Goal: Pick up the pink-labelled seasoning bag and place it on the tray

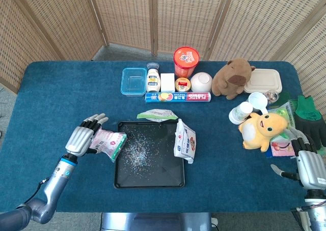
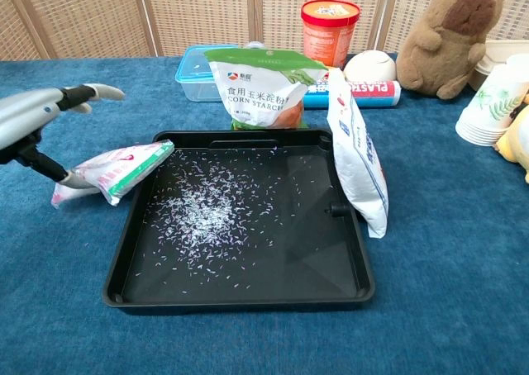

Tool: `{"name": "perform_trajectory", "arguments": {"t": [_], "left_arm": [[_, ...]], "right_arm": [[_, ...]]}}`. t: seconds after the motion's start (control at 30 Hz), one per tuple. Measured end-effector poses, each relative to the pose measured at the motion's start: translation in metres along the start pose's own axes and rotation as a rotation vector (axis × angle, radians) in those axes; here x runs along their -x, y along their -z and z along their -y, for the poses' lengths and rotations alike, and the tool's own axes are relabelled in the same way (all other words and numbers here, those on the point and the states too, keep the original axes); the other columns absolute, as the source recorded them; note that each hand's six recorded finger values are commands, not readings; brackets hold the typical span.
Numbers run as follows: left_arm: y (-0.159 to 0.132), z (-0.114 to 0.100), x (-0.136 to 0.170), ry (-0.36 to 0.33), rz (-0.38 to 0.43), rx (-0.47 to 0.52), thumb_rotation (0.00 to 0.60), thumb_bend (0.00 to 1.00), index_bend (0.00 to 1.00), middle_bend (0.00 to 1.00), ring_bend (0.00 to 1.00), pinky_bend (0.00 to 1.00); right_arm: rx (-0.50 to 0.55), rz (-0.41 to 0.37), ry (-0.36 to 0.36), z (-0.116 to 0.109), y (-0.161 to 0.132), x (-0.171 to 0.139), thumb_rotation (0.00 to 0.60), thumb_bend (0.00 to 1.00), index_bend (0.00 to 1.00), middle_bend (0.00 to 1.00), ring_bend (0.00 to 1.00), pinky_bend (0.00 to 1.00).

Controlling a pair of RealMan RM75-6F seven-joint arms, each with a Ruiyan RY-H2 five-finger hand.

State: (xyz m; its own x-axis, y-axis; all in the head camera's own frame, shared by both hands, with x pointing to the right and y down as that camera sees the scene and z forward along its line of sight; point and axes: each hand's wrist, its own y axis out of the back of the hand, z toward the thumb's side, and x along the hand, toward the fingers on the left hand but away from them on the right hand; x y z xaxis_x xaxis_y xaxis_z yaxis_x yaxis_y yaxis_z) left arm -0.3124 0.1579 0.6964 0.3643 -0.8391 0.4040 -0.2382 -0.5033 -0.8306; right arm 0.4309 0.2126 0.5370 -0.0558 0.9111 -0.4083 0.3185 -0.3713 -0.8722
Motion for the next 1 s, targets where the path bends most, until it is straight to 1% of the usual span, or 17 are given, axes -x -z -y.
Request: {"name": "perform_trajectory", "arguments": {"t": [0.17, 0.27, 0.4, 0.57, 0.7, 0.77, 0.83, 0.93, 1.0], "left_arm": [[0.006, -0.018, 0.01, -0.04, 0.004, -0.007, 0.6, 0.0, 0.0, 0.0, 0.02, 0.13], [0.014, -0.027, 0.018, -0.026, -0.005, -0.033, 0.6, 0.0, 0.0, 0.0, 0.02, 0.13], [0.027, -0.043, 0.032, 0.003, -0.043, -0.087, 0.6, 0.0, 0.0, 0.0, 0.02, 0.13], [0.046, -0.071, 0.06, 0.026, -0.115, -0.138, 0.6, 0.0, 0.0, 0.0, 0.01, 0.13], [0.062, -0.093, 0.088, -0.021, -0.194, -0.142, 0.6, 0.0, 0.0, 0.0, 0.01, 0.13], [0.072, -0.105, 0.108, -0.055, -0.248, -0.137, 0.6, 0.0, 0.0, 0.0, 0.01, 0.13], [0.079, -0.113, 0.126, -0.077, -0.299, -0.13, 0.6, 0.0, 0.0, 0.0, 0.01, 0.13], [0.085, -0.116, 0.146, -0.092, -0.355, -0.118, 0.6, 0.0, 0.0, 0.0, 0.01, 0.13], [0.085, -0.117, 0.153, -0.1, -0.37, -0.114, 0.6, 0.0, 0.0, 0.0, 0.01, 0.13]], "right_arm": [[0.007, 0.0, 0.003, -0.002, 0.001, 0.0, 0.6, 0.0, 0.0, 0.0, 0.01, 0.0], [0.01, 0.0, 0.006, -0.003, 0.001, 0.0, 0.6, 0.0, 0.0, 0.0, 0.01, 0.0], [0.014, 0.0, 0.015, -0.006, 0.001, -0.002, 0.6, 0.0, 0.0, 0.0, 0.01, 0.0], [0.014, 0.004, 0.021, -0.007, 0.002, -0.002, 0.6, 0.0, 0.0, 0.0, 0.01, 0.0], [0.008, 0.002, 0.018, -0.005, 0.0, -0.002, 0.6, 0.0, 0.0, 0.0, 0.01, 0.0], [0.007, 0.0, 0.019, -0.005, 0.0, -0.002, 0.6, 0.0, 0.0, 0.0, 0.01, 0.0], [0.005, -0.002, 0.02, -0.005, -0.001, -0.002, 0.6, 0.0, 0.0, 0.0, 0.01, 0.0], [0.001, -0.003, 0.024, -0.005, -0.001, -0.003, 0.6, 0.0, 0.0, 0.0, 0.01, 0.0], [-0.002, -0.002, 0.023, -0.005, -0.001, -0.003, 0.6, 0.0, 0.0, 0.0, 0.01, 0.0]]}}
